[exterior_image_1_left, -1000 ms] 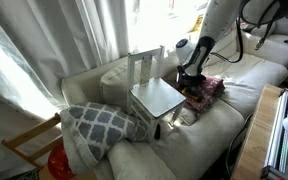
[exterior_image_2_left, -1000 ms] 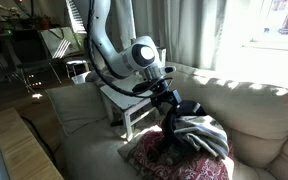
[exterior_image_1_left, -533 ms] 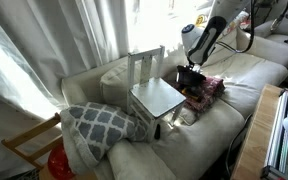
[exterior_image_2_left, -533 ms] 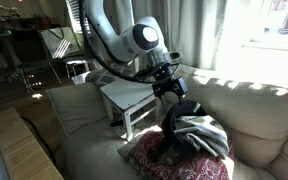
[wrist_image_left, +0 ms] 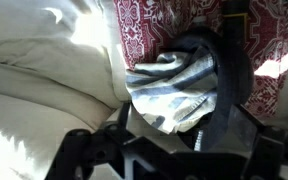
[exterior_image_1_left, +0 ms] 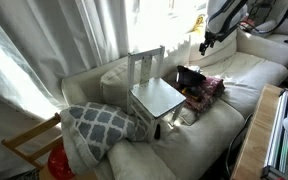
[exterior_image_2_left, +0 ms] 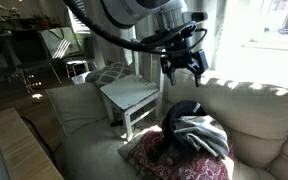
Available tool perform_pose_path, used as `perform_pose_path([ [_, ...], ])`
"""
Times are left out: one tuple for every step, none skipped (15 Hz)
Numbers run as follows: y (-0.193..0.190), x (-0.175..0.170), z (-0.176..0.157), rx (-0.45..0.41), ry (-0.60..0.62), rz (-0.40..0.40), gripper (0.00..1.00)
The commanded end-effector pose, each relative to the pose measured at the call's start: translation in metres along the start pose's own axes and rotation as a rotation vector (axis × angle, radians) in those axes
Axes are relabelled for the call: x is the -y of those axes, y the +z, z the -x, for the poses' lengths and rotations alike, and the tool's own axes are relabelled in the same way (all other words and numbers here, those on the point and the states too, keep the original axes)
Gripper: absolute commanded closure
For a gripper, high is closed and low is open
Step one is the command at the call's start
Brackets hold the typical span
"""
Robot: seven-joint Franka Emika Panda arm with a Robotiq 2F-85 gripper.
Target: Put the striped grey and white towel inside the black hat and then put the black hat on the maroon fleece
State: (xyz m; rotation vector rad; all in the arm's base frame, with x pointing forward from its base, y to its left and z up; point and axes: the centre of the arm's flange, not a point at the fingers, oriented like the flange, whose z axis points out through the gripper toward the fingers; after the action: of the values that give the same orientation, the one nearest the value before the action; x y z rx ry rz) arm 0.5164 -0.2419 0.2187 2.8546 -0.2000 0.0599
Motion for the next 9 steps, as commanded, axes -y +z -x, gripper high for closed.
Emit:
perform_pose_path([
  [-0.044,-0.039,0.041,-0.071,0.023,-0.136,0.0],
  [-0.052,-0.047,0.048,-0.09,0.023,-0.16,0.0],
  [-0.06,-0.054,0.053,-0.109,0.026,-0.182,0.0],
  [-0.066,-0.06,0.058,-0.125,0.026,-0.198,0.0],
  [-0.072,-0.066,0.061,-0.142,0.027,-0.214,0.0],
  [-0.077,-0.07,0.064,-0.157,0.028,-0.226,0.0],
  [-0.083,-0.075,0.066,-0.174,0.025,-0.243,0.0],
  [-0.086,-0.079,0.066,-0.189,0.023,-0.256,0.0],
  [-0.089,-0.082,0.067,-0.206,0.02,-0.271,0.0],
])
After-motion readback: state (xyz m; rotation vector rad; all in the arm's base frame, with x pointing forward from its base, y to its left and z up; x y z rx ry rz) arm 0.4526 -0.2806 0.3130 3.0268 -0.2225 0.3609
